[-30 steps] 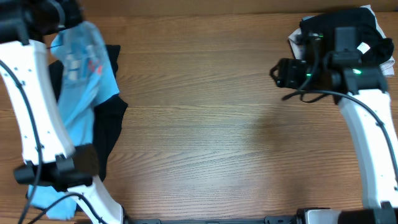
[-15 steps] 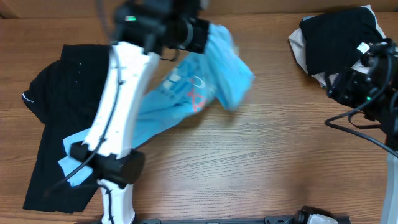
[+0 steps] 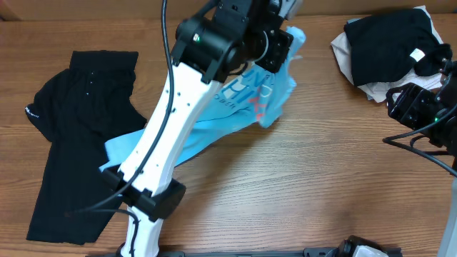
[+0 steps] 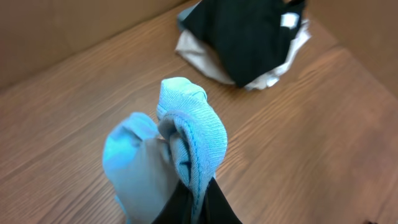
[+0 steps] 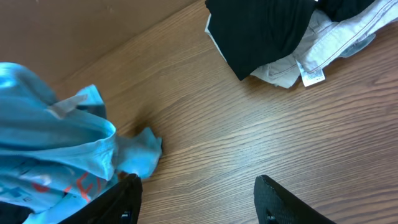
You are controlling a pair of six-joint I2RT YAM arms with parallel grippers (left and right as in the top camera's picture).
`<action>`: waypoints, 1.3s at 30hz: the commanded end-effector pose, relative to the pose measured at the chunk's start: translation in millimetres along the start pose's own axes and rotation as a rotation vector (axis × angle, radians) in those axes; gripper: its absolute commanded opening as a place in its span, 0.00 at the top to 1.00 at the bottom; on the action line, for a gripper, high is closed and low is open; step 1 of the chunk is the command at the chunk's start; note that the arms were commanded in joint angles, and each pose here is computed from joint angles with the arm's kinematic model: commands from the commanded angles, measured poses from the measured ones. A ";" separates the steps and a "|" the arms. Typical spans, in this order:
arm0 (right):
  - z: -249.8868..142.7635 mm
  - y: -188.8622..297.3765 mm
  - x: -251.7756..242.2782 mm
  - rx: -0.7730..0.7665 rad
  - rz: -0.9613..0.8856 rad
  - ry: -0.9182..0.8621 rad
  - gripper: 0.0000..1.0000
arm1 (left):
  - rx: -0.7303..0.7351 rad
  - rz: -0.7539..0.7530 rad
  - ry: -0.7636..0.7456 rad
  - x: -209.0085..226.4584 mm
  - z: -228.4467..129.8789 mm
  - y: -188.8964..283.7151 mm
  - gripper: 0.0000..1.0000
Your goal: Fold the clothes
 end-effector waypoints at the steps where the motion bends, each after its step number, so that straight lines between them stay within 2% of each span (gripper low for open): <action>1: 5.7 19.2 5.9 -0.063 0.021 -0.013 0.38 | -0.056 -0.054 -0.083 -43.3 12.5 28.3 0.96; 5: 9.2 38.0 -3.5 -0.129 0.002 -0.039 0.38 | -0.017 -0.142 -0.166 -92.9 2.5 27.0 0.96; 10: 14.4 66.2 -22.8 -0.234 -0.049 -0.097 0.38 | 0.026 -0.135 -0.228 -124.4 -8.9 20.9 0.96; 17: 13.8 74.3 -33.1 -0.259 -0.080 -0.131 0.38 | 0.066 -0.068 -0.209 -103.6 -14.0 -9.6 0.96; 22: 16.6 67.8 -36.1 -0.241 -0.084 -0.139 0.38 | 0.070 0.063 -0.218 -55.9 -10.9 -72.8 0.96; 23: 17.2 66.2 -36.8 -0.237 -0.086 -0.140 0.38 | 0.063 0.101 -0.225 -44.4 -9.2 -85.5 0.93; 24: 18.0 64.2 -37.8 -0.232 -0.088 -0.143 0.38 | 0.048 0.151 -0.232 -29.3 -6.0 -101.1 0.70; 25: 18.8 61.9 -38.9 -0.225 -0.090 -0.146 0.38 | 0.039 0.190 -0.237 -16.3 -4.8 -113.1 0.30; 26: 19.5 59.5 -40.1 -0.218 -0.092 -0.149 0.38 | 0.033 0.230 -0.232 -1.3 -4.3 -123.3 0.00; 29: 21.0 51.4 -44.1 -0.191 -0.100 -0.157 0.38 | 0.031 0.256 -0.179 26.6 -6.4 -127.8 0.00; 32: 20.8 44.0 -48.1 -0.162 -0.108 -0.170 0.38 | 0.011 0.264 -0.119 46.5 0.6 -98.6 0.00; 39: 9.1 35.3 -47.1 -0.077 -0.085 -0.161 0.38 | -0.106 0.402 0.027 93.3 17.2 71.3 0.00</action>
Point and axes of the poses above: each gripper's point midway between its finger pads, its own y axis back along the fingers, its own x axis along the line the jaws close on, z = x × y, the point moved 2 cm from there along y, back along the fingers, and after that the axes turned 11 degrees about -y, right-handed, at the moved point
